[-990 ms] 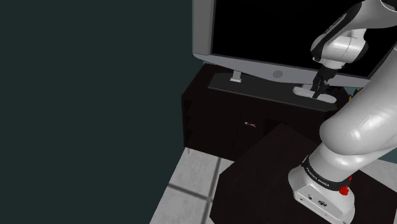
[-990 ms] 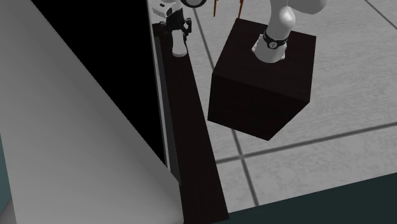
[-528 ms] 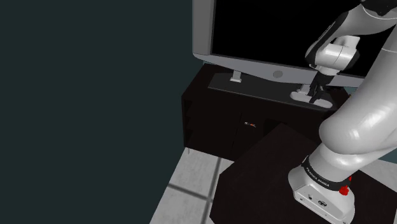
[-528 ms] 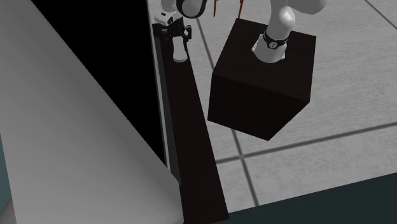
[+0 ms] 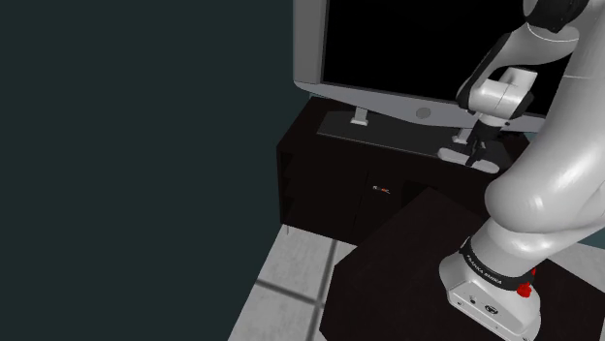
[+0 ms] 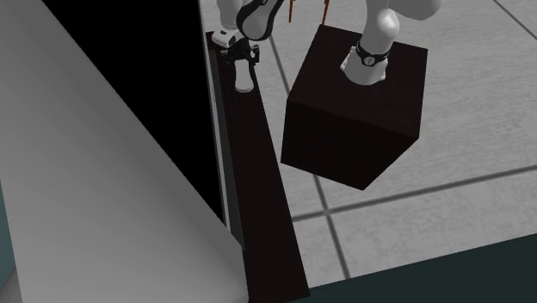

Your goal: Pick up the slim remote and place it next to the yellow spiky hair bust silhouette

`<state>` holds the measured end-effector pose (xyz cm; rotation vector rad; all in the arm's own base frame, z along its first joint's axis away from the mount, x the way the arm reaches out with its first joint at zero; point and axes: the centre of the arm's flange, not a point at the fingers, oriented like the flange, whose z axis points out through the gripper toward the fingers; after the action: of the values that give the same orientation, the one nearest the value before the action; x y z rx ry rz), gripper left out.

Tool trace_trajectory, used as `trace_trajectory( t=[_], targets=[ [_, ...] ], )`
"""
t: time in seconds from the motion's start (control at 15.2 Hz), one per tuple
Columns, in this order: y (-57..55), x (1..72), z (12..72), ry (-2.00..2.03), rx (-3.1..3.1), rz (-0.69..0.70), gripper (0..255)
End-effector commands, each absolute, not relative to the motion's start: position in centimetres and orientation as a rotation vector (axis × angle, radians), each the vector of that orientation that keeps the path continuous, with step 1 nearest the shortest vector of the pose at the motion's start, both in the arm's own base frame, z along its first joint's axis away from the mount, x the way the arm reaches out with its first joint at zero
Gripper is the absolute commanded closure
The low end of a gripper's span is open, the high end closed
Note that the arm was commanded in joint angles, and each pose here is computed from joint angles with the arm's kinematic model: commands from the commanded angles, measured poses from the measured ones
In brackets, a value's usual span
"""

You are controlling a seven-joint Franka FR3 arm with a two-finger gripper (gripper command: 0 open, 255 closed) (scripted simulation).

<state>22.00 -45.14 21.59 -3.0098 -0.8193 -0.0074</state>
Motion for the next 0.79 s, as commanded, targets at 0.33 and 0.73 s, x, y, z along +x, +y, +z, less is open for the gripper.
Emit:
trace_trajectory(
  t=[0.33,0.73],
  targets=[
    [-45.1,21.9,17.9,-0.819,-3.01,-0.008,255],
    [-45.1,21.9,14.8,-0.819,-3.01,-0.008,255]
  ],
)
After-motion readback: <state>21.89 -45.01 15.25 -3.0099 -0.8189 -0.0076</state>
